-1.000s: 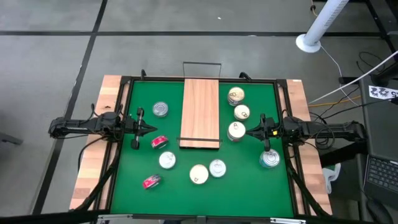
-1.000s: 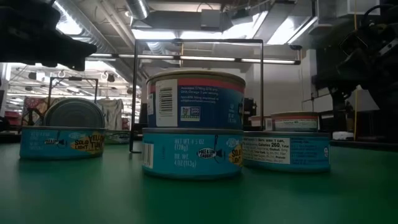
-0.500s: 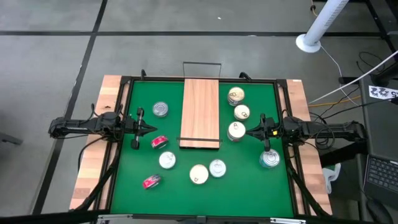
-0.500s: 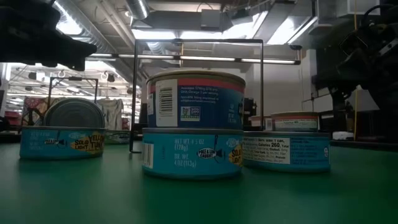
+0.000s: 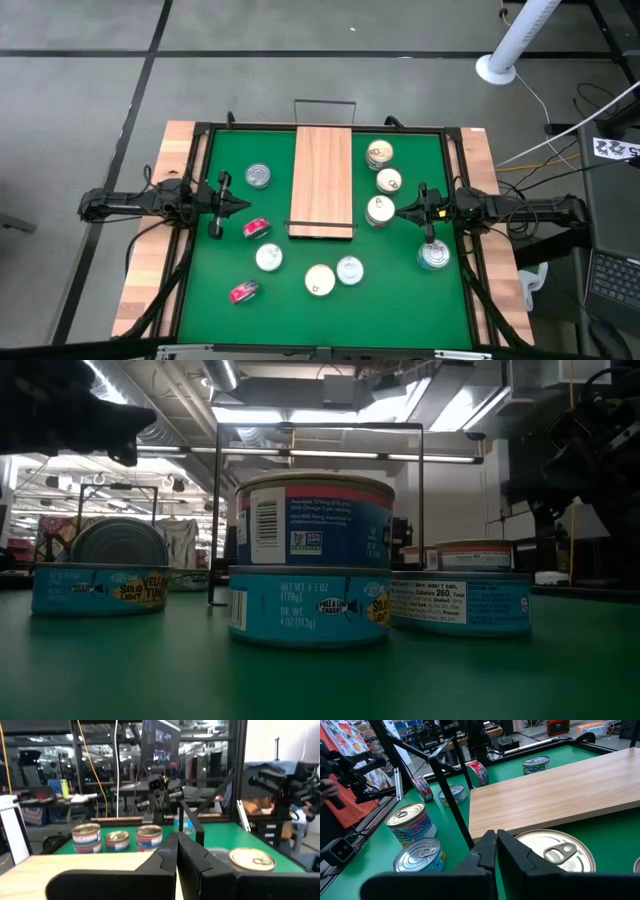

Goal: Stack canned seafood by type on shelf
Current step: Put the red tuna can on the shelf

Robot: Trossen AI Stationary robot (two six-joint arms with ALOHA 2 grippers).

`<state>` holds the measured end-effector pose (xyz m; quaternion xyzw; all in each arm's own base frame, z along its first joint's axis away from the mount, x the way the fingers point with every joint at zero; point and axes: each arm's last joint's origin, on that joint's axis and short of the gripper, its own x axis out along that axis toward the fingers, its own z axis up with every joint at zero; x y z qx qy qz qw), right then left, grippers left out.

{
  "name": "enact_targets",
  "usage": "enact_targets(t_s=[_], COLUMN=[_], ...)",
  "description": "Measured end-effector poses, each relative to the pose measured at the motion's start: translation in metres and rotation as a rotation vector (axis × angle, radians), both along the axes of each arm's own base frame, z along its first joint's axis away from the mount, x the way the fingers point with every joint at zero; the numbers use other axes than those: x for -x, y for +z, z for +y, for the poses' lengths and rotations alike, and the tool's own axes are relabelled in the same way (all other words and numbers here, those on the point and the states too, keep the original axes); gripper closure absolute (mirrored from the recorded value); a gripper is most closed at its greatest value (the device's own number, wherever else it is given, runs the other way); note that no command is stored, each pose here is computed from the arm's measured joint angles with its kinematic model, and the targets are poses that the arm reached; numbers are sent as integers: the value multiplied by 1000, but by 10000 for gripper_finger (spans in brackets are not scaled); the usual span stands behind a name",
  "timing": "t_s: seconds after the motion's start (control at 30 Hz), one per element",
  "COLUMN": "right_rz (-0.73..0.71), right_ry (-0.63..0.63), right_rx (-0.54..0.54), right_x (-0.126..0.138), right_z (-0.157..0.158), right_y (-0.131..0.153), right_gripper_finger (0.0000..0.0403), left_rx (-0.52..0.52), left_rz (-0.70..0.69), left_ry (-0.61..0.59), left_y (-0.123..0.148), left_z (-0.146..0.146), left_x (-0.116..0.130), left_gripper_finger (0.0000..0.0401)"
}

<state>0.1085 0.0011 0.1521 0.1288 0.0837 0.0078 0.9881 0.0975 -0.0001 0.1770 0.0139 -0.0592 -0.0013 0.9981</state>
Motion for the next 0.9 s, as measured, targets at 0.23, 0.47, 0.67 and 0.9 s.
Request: enact_targets(t_s=[0.23,0.47,0.67,0.9], right_rz=[0,1,1,1], right_ry=[0,-7,-10,-11], right_rx=[0,-44,-62,-64], right_x=[0,0,0,0], right_z=[0,0,0,0], right_y=[0,0,0,0], right_gripper_finger=[384,384,384,384], left_rx=[113,250,254,231], left_rz=[-52,-70,-123,-135], left_ry=[26,123,116,121], left_y=[5,5,11,34], left_z=[1,5,4,4], left_x=[1,1,2,3], left_gripper_finger=[375,271,188,164])
